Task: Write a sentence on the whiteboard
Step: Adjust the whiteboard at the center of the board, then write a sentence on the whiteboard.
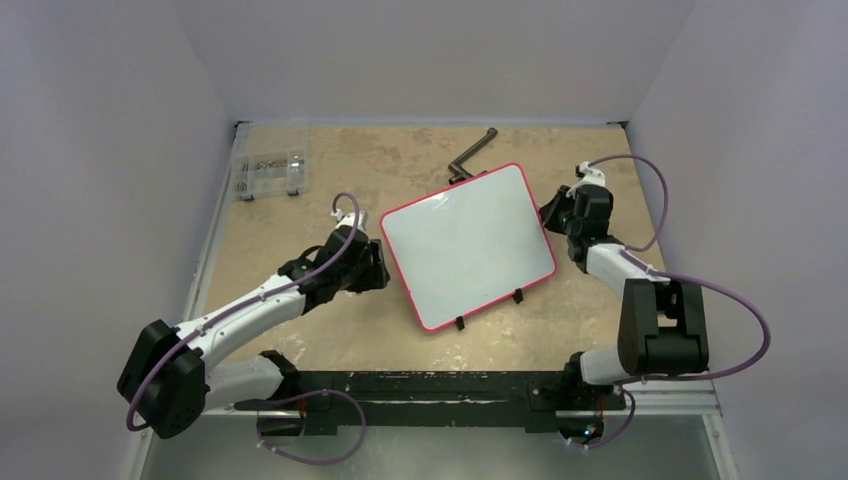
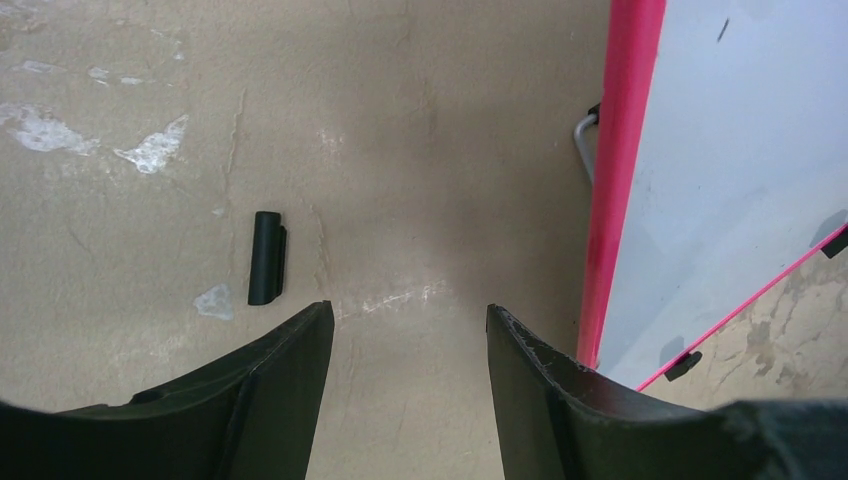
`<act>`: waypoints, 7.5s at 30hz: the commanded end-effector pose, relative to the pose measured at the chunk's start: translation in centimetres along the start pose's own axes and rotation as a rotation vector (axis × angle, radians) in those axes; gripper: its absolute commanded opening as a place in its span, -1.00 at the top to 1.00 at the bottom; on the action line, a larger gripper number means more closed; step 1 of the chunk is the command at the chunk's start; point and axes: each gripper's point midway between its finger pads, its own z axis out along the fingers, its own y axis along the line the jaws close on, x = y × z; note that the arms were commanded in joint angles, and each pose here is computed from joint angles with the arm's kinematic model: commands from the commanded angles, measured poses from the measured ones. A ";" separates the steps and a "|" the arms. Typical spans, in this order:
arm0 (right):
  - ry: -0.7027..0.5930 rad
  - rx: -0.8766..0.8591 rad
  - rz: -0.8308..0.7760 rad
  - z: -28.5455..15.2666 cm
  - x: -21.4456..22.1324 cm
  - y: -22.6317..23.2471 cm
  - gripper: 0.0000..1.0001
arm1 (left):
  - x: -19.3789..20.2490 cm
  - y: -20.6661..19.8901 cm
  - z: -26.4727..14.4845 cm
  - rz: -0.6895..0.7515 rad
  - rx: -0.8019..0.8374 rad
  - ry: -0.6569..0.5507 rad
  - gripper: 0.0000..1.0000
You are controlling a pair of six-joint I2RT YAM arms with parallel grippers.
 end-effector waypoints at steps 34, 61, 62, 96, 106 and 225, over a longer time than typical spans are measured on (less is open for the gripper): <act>0.089 -0.367 0.050 -6.1 5.4 10.0 1.00 | -4.9 2.8 0.5 -0.023 -0.026 -0.063 -0.14; -0.213 -0.146 -0.145 -10.3 -7.1 8.5 1.00 | -11.7 0.2 -9.8 0.242 0.001 -0.127 -0.37; -0.223 -0.155 -0.148 -10.8 -7.4 8.7 1.00 | -12.4 -0.3 -10.0 0.281 0.018 -0.130 -0.39; -0.269 -0.653 -0.098 -22.2 -7.9 16.3 1.00 | -17.6 -7.8 1.0 0.461 0.622 0.286 -0.15; -0.232 -0.676 -0.085 -21.8 -6.9 16.5 1.00 | -13.3 -6.6 -0.4 0.397 0.619 0.350 0.04; -0.098 -1.070 -0.456 -21.9 5.1 33.5 1.00 | -7.7 -5.1 -2.2 0.765 0.376 0.285 1.00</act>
